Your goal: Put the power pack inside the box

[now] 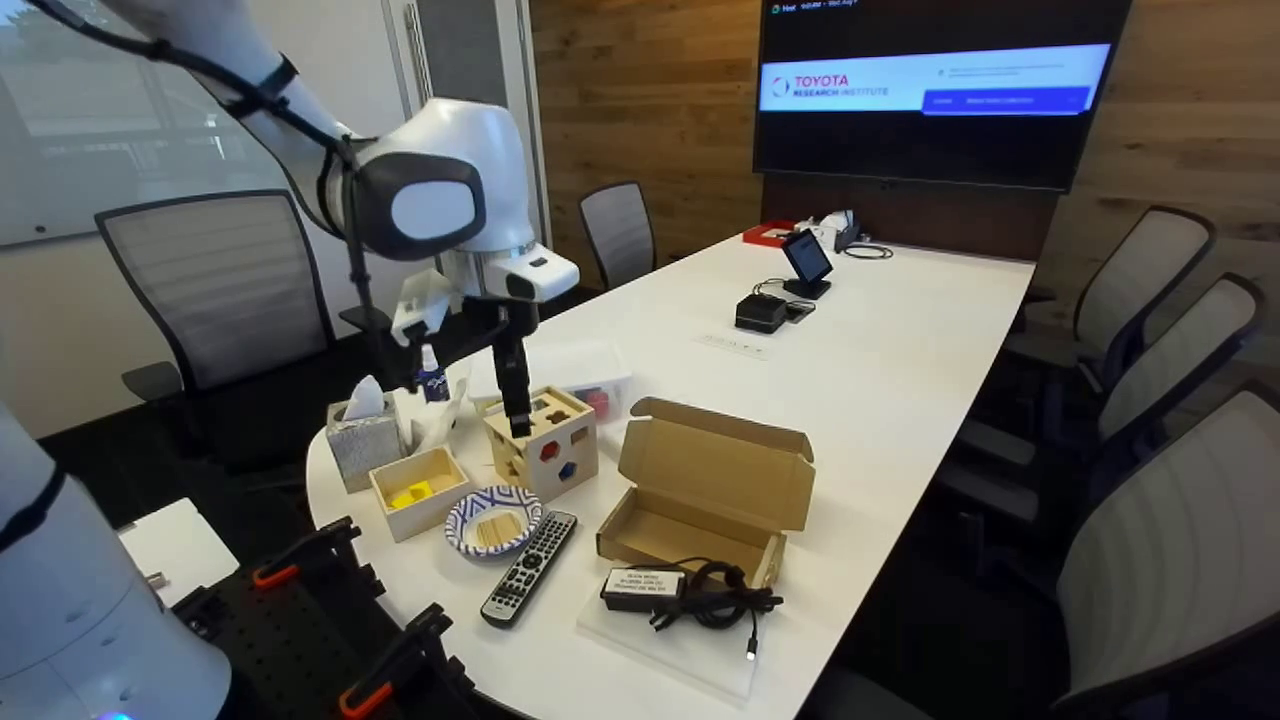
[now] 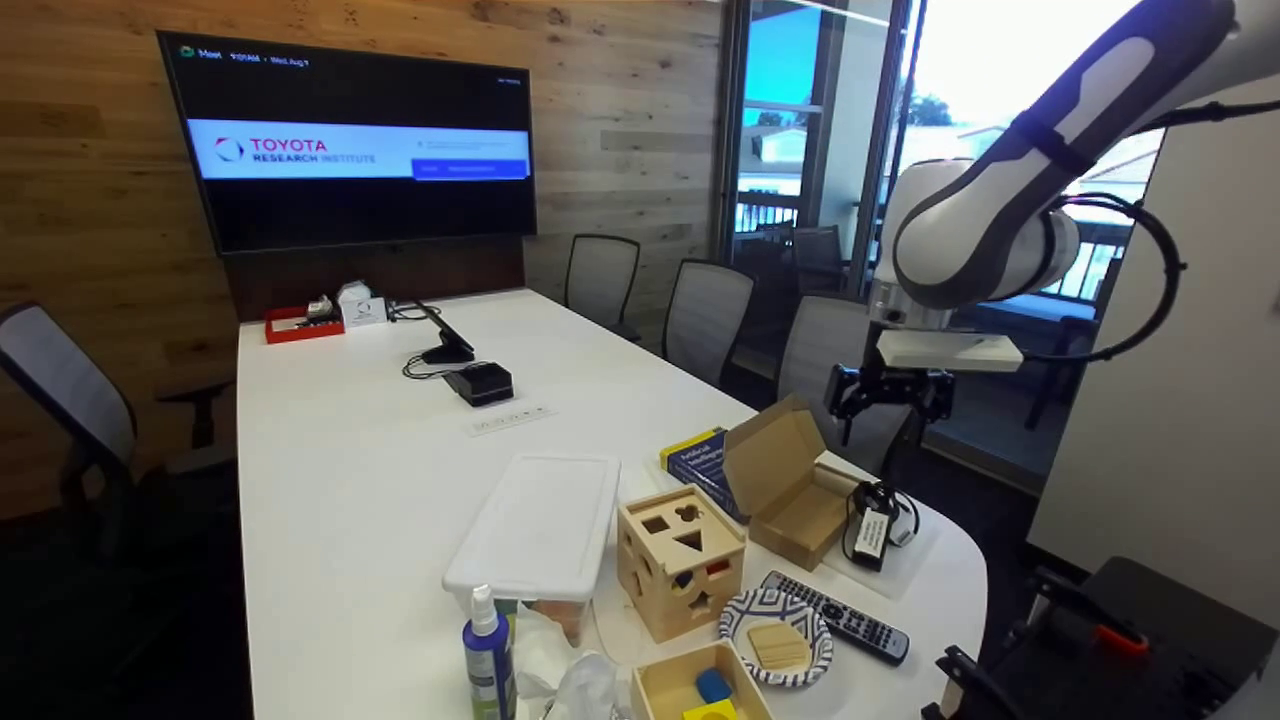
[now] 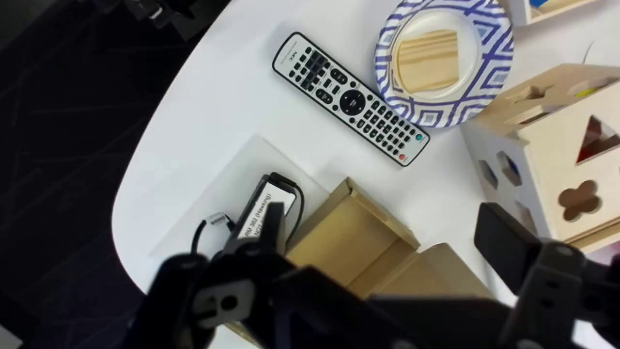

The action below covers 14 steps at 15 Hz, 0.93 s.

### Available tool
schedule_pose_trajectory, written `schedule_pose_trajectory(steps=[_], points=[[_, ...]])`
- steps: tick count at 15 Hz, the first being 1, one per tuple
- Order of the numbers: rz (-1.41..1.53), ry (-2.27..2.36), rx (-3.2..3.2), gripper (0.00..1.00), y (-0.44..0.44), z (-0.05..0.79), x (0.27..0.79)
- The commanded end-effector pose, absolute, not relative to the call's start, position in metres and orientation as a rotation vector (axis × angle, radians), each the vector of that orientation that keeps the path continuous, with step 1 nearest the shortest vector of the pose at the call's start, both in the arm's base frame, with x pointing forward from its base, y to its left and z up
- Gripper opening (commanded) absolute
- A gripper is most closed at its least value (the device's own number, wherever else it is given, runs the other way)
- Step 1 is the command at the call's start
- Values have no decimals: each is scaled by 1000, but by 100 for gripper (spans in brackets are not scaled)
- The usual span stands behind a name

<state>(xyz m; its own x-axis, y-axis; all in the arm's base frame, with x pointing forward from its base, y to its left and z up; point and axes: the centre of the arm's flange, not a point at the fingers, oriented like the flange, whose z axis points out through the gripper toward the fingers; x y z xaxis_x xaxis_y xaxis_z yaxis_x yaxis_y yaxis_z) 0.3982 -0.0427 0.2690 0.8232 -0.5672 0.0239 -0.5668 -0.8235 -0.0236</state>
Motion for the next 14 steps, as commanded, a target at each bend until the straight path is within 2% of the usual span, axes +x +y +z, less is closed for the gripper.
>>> schedule_pose_trajectory(steps=[1, 8, 14], points=[[-100, 1221, -2895, 100, -65, 223, 385], [-204, 1551, -2771, 100, -108, 163, 379], [-220, 1651, -2707, 100, -138, 125, 386]])
